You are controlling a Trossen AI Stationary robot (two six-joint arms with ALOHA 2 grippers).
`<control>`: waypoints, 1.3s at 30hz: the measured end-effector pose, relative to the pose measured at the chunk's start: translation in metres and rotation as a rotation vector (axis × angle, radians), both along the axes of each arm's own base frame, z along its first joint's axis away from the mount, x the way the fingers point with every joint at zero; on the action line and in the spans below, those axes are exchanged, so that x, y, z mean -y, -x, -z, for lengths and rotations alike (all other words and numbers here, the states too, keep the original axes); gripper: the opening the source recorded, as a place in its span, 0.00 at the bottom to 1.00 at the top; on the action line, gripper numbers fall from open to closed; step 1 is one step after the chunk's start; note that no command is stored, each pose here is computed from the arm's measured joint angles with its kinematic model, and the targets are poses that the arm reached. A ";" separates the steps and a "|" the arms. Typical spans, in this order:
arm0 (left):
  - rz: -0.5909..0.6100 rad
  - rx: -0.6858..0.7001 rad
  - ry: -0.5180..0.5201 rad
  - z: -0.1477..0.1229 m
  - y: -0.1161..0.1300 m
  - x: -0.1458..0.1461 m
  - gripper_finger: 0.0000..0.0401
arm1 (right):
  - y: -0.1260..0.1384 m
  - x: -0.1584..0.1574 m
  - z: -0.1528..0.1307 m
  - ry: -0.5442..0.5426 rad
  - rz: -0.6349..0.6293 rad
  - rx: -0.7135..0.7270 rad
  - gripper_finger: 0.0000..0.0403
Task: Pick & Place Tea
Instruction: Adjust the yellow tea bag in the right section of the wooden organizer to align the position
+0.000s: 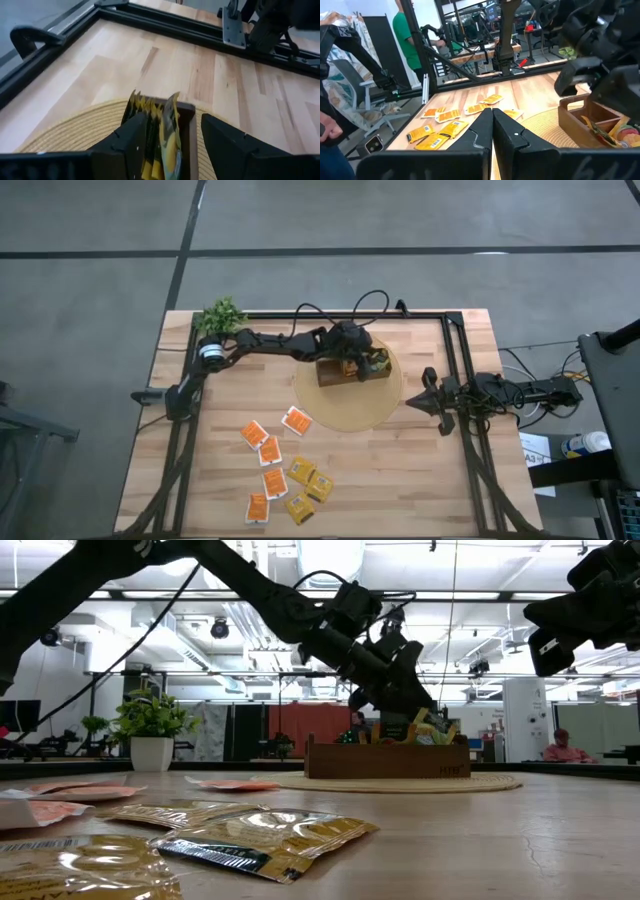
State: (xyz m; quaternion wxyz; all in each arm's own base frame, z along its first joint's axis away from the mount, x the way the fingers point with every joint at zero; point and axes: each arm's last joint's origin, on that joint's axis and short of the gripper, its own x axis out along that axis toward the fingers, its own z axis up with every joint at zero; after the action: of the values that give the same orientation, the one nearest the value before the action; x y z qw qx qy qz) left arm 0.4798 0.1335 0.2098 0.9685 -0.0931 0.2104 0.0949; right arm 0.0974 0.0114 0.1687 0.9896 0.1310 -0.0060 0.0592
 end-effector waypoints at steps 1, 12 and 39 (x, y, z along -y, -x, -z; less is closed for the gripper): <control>0.001 -0.003 -0.003 -0.002 0.000 0.000 0.46 | 0.000 0.000 0.000 0.000 0.000 0.000 0.02; -0.008 -0.055 0.009 0.005 0.002 0.000 0.34 | 0.000 0.000 0.000 0.000 0.000 -0.001 0.02; -0.056 -0.020 0.015 -0.020 0.011 0.013 0.00 | 0.000 0.000 0.000 0.000 0.000 0.000 0.02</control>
State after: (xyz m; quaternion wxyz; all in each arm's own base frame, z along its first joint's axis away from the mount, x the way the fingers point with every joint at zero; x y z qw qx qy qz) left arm 0.4690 0.1205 0.2301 0.9626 -0.1050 0.2183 0.1213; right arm 0.0974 0.0114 0.1687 0.9896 0.1310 -0.0058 0.0593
